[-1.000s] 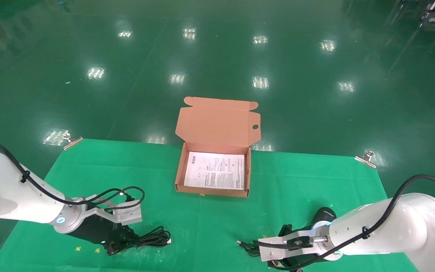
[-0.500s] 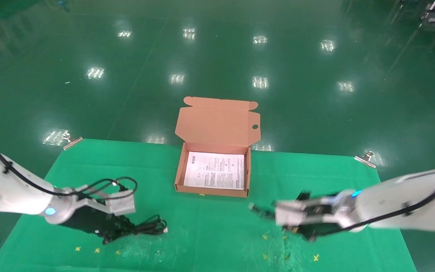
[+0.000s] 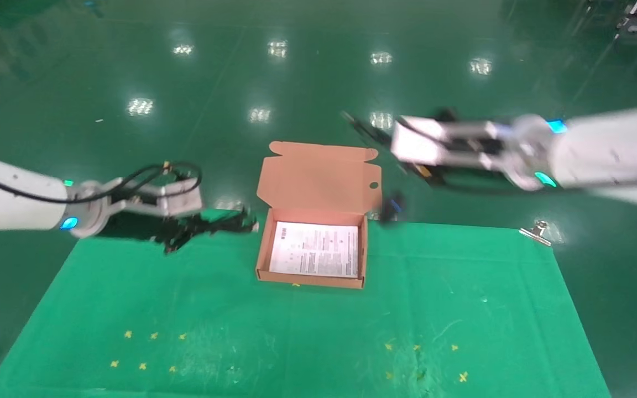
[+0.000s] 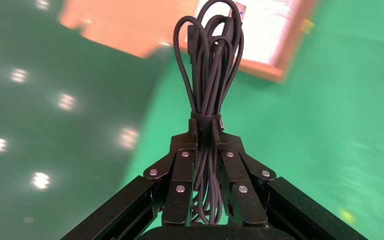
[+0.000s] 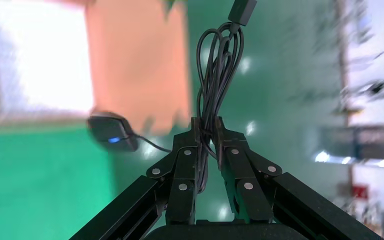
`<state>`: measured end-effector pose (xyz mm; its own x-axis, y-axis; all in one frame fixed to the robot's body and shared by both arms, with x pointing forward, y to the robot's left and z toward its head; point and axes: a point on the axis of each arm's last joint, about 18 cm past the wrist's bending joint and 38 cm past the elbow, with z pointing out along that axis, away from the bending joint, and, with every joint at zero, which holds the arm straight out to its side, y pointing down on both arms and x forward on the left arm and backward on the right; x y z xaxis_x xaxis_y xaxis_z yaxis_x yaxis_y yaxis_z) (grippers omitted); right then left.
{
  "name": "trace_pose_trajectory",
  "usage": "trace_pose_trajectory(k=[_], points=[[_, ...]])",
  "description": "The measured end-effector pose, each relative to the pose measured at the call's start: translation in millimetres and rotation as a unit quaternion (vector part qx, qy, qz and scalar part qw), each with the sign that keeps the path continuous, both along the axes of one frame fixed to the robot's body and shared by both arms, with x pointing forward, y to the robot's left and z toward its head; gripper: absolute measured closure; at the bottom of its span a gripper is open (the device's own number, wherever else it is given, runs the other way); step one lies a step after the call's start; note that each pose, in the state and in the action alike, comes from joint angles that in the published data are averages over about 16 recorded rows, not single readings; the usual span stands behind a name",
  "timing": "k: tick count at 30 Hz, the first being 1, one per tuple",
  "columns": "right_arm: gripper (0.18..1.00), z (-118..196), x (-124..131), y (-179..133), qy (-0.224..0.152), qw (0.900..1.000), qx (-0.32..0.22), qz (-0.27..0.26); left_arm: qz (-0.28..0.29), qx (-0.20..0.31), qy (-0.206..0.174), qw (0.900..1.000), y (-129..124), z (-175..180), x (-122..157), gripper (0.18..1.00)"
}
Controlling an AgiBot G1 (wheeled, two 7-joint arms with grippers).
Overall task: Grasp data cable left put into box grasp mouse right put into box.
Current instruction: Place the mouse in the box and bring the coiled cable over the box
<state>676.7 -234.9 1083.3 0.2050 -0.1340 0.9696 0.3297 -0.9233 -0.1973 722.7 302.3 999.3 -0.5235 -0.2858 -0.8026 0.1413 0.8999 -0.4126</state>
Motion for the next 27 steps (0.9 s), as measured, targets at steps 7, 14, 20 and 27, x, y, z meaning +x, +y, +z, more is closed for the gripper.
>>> trace_pose_trajectory(k=[7, 14, 20, 27], points=[[0.950, 53, 10, 49, -0.055, 0.997, 0.030, 0.044, 0.007, -0.014, -0.077, 0.9969, -19, 48, 5, 0.956], [0.951, 78, 19, 78, -0.078, 0.994, 0.037, 0.062, 0.019, -0.024, -0.118, 0.9925, -27, 78, 6, 0.956], [0.951, 77, 25, 89, -0.077, 0.994, 0.032, 0.065, 0.040, -0.027, -0.119, 0.9917, -15, 80, 7, 0.957], [0.951, 60, 34, 101, -0.065, 0.995, 0.024, 0.068, 0.083, -0.024, -0.101, 0.9910, 15, 73, 6, 0.957]])
